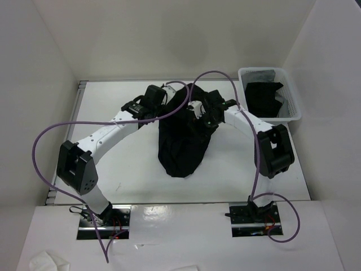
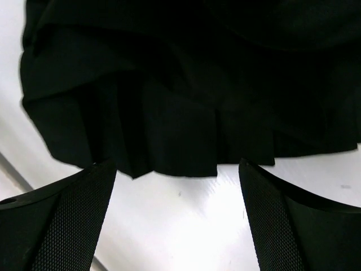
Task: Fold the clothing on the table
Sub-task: Flatten the skirt out
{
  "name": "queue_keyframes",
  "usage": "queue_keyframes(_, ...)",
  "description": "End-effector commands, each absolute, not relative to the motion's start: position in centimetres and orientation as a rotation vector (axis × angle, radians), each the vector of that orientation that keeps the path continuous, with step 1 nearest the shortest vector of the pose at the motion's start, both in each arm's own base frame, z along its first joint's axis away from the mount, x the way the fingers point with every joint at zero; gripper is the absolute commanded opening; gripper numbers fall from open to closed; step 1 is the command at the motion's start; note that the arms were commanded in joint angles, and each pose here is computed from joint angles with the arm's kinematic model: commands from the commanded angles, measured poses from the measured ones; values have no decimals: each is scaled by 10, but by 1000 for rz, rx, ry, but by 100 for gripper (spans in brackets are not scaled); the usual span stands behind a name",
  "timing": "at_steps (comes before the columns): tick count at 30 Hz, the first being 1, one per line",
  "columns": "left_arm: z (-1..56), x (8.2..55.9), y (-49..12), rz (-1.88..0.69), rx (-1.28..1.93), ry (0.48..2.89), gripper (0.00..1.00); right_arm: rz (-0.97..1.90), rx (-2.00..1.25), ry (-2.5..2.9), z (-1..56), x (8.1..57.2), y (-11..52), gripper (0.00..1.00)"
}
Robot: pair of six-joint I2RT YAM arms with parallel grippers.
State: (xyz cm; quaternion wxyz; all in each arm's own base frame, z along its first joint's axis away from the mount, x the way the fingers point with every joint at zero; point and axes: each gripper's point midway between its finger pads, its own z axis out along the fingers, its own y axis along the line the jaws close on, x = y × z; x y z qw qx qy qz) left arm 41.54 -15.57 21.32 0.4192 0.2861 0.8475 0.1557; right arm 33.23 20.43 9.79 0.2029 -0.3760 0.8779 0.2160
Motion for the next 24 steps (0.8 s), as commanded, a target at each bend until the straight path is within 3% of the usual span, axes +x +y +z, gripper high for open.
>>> queue_keyframes(1,211,409,-148,350,669,2148,7,565,-1026,2371,102,365,217,92)
queue_keyframes(8,209,405,-121,350,615,2169,11,495,-984,2366,91,386,204,92)
queue_keyframes(13,228,401,-117,268,624,2116,57,460,-893,2320,118,406,175,92)
queue_keyframes(19,189,402,-138,-51,703,2187,76,499,-906,2375,108,398,173,92)
queue_keyframes(24,186,418,-150,-439,611,2284,82,486,-915,2383,110,394,170,92)
